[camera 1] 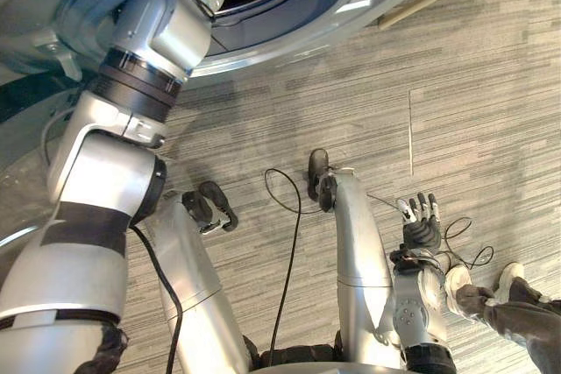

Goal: Pick up the laundry basket with both hands and put the clothes into the washing machine.

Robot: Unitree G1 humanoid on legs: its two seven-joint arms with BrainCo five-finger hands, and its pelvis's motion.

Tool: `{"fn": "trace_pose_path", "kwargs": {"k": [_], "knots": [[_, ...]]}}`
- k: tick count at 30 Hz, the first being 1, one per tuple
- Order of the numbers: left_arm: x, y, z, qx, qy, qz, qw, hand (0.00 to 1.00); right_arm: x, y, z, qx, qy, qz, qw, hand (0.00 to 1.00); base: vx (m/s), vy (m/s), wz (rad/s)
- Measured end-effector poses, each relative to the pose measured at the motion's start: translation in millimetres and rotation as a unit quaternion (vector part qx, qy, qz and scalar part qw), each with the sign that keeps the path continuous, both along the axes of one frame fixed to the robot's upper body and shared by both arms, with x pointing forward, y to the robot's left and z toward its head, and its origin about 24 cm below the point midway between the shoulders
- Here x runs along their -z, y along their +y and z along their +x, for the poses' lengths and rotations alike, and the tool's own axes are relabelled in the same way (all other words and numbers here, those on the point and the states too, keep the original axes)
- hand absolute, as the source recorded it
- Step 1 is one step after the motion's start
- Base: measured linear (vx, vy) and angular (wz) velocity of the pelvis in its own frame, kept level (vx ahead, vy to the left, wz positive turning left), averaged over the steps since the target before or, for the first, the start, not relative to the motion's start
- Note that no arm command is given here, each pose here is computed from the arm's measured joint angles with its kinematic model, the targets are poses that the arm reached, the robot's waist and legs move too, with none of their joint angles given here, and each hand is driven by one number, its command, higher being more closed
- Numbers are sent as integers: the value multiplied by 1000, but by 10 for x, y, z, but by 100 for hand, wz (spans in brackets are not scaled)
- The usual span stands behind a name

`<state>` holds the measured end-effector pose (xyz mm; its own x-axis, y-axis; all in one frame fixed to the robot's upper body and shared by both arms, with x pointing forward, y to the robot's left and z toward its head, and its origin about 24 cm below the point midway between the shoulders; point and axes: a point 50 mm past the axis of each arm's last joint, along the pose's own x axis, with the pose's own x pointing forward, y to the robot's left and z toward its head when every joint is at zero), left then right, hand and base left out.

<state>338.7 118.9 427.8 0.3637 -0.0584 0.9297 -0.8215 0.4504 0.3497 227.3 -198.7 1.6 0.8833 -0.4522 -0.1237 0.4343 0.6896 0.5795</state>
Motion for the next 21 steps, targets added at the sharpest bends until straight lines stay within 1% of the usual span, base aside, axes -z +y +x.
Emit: {"fn": "trace_pose_path", "kwargs": {"k": [1, 2, 3, 4, 5, 7, 8, 9, 11, 13, 15, 16, 17, 18, 19, 20, 21], "knots": [[-16, 81, -9, 8, -3, -41, 999, 0, -7, 8, 1, 2, -2, 2, 1000, 0, 0, 0, 0], [-4, 198, 4, 24, 1, -98, 995, 0, -15, 17, 3, 5, -2, 4, 1000, 0, 0, 0, 0], [10, 260, 16, 40, 7, -131, 991, 0, -14, 18, 3, 6, -1, 4, 1000, 0, -6, -20, -4], [65, 403, 53, 67, 18, -201, 977, 0, -13, 21, 3, 7, 1, 4, 1000, 0, 0, 0, 0], [95, 470, 74, 85, 26, -237, 967, 0, -11, 20, 1, 8, 2, 4, 1000, 0, 0, 0, 0], [242, 666, 171, 149, 53, -349, 924, 0, -6, 27, 1, 10, 8, 1, 1000, 0, -9, -16, 0], [272, 701, 199, 169, 60, -375, 909, 0, -4, 28, 1, 9, 9, 1, 1000, 0, -27, -30, 7], [314, 746, 236, 203, 71, -415, 884, 0, -1, 38, 4, 6, 11, 0, 1000, 0, -36, -25, 8], [377, 749, 286, 262, 80, -463, 843, 0, 7, 54, 9, 0, 16, -1, 1000, 0, -50, -15, 8], [458, 700, 322, 282, 88, -475, 829, 0, 28, 59, 8, -4, 23, 0, 1000, 0, -43, -11, 7], [750, 531, 437, 287, 132, -481, 818, 0, 65, 61, 1, -6, 33, 2, 999, 0, -50, -32, 21], [1014, 398, 514, 274, 173, -471, 821, 0, 103, 55, -2, -7, 41, 1, 999, 0, -29, -52, 32], [1175, 327, 551, 262, 196, -463, 824, 0, 124, 50, 1, -8, 47, 0, 999, 0, -25, -52, 43], [1593, 200, 612, 232, 252, -451, 824, 0, 166, 42, -8, -11, 57, -2, 998, 0, -5, -74, 45], [2121, 92, 616, 191, 320, -435, 820, 0, 216, 51, -19, -14, 69, 0, 997, 0, 1, -80, 51], [2535, 53, 569, 159, 371, -424, 811, 0, 244, 54, -26, -15, 76, 1, 997, 0, 11, -98, 43], [2842, 36, 508, 138, 408, -420, 799, 0, 266, 55, -32, -15, 81, 2, 997, 0, 15, -98, 41]]}}
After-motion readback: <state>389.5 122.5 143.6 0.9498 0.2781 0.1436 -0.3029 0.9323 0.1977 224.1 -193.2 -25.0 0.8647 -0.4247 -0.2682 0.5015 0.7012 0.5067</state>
